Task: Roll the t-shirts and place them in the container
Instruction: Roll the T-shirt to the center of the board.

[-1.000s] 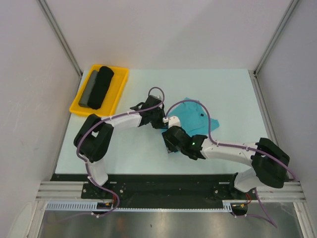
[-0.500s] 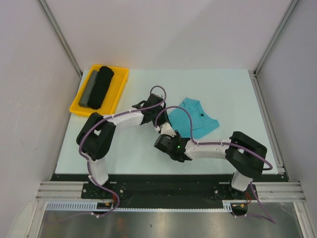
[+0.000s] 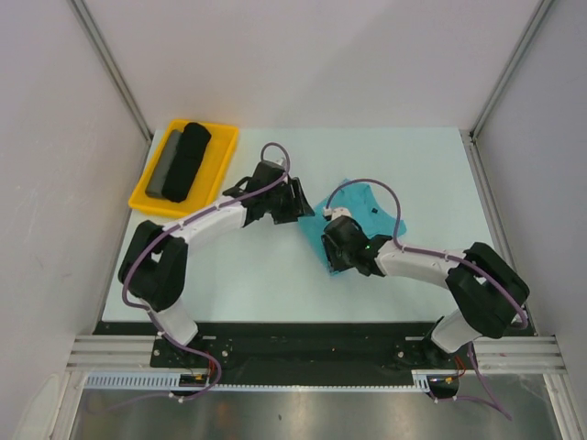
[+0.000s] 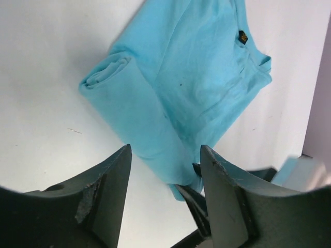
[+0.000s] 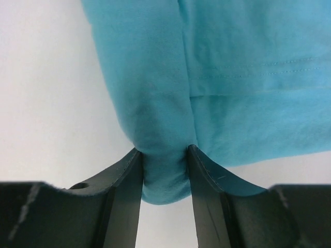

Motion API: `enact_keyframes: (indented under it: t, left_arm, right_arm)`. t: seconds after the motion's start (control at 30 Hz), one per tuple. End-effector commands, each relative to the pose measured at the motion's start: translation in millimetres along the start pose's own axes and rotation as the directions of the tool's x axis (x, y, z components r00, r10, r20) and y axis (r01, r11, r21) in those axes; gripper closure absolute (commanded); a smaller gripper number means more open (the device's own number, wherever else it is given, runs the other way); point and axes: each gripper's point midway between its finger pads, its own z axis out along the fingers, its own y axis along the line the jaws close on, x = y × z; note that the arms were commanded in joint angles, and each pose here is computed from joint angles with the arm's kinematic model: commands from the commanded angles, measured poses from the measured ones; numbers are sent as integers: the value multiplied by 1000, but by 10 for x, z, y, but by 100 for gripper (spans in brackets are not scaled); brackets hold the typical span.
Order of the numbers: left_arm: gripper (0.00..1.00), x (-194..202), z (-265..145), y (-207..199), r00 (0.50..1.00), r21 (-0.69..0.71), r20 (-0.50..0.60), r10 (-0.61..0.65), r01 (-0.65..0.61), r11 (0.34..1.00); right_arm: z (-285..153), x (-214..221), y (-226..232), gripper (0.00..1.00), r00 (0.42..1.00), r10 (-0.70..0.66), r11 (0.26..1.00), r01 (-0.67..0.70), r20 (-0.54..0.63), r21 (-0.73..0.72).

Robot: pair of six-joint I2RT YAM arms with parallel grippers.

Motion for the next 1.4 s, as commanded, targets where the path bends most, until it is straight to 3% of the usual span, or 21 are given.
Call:
enact_keyframes:
  t: [0.0, 0.13, 0.3, 0.73, 0.83, 1.0, 1.1, 1.13, 1.23, 1.37]
  left_arm:
    - [35, -35, -153, -53, 996, 50, 56, 63, -66, 997]
    - [33, 29, -106, 133, 994, -3, 60, 89, -89, 996]
    - [39, 145, 60, 219, 998, -20, 34, 60, -60, 998]
    - [52, 165, 473, 127, 999, -96, 24, -27, 29, 995]
    - [52, 88, 493, 78, 999, -120, 36, -34, 38, 992]
    - [53, 54, 563, 47, 999, -162, 20, -48, 51, 985]
    - [53, 56, 611, 30, 998, -177, 8, -55, 55, 983]
    - [52, 57, 622, 25, 998, -182, 5, -57, 57, 982]
    - [52, 54, 649, -16, 998, -192, -1, -60, 59, 980]
    - [53, -2, 673, -96, 997, -193, 0, -72, 70, 979]
  right_arm:
    - [-49, -123, 171, 57, 992, 124, 960, -123, -12, -250]
    - [-35, -100, 119, 58, 981, 188, 926, -195, -54, -325]
    - [0, -81, 60, 58, 966, 240, 889, -259, -97, -378]
    - [37, -119, -89, 59, 917, 365, 803, -397, -160, -445]
    - [-3, -180, -125, 54, 912, 384, 795, -407, -148, -449]
    - [-125, -303, -328, 43, 918, 394, 849, -384, -49, -363]
    - [-299, -394, -450, 39, 931, 361, 900, -332, 54, -282]
    - [-407, -514, -546, 37, 928, 347, 922, -310, 139, -232]
    - [-570, -602, -510, 36, 940, 232, 970, -204, 251, -134]
    - [-571, -617, -311, 36, 959, 49, 998, -39, 278, -39]
